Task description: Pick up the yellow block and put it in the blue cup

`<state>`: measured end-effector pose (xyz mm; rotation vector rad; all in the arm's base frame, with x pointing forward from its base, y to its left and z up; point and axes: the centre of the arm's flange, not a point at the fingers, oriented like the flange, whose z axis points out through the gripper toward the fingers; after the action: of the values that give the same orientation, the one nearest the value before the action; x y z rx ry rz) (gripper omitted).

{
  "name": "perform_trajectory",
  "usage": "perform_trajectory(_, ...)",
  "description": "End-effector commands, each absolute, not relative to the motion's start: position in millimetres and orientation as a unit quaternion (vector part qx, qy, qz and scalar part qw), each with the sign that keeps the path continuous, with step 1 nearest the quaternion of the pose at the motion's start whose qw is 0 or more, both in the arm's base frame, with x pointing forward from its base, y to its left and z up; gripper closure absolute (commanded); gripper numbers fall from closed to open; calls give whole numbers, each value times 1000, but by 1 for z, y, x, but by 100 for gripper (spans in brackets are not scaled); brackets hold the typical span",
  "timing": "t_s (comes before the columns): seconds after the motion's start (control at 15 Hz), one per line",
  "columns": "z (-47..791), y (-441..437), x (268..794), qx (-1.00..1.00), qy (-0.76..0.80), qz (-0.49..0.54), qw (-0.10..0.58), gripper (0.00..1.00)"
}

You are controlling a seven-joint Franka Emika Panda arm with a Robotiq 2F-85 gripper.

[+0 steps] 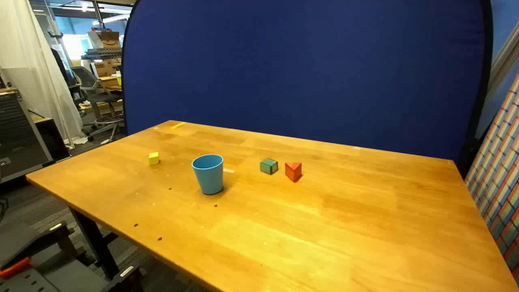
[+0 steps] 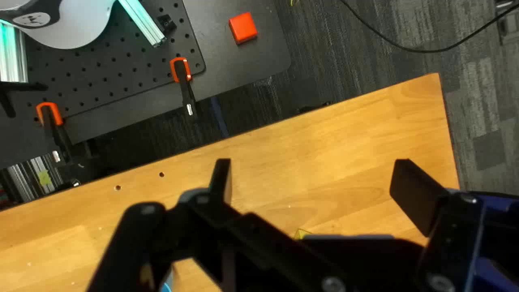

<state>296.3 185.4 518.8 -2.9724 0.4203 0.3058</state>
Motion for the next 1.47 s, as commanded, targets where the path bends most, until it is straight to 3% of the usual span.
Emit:
perform_trajectory(0.0,520,186,297,-983,139,100,63,0)
perform_trajectory(0.2,496,195,322,-984,135,101,51,0)
perform_trajectory(0.87,304,255,452,-996,63,54,-23,0)
perform_trajectory(1.4,219,262,518,-998,26,61,-17,0)
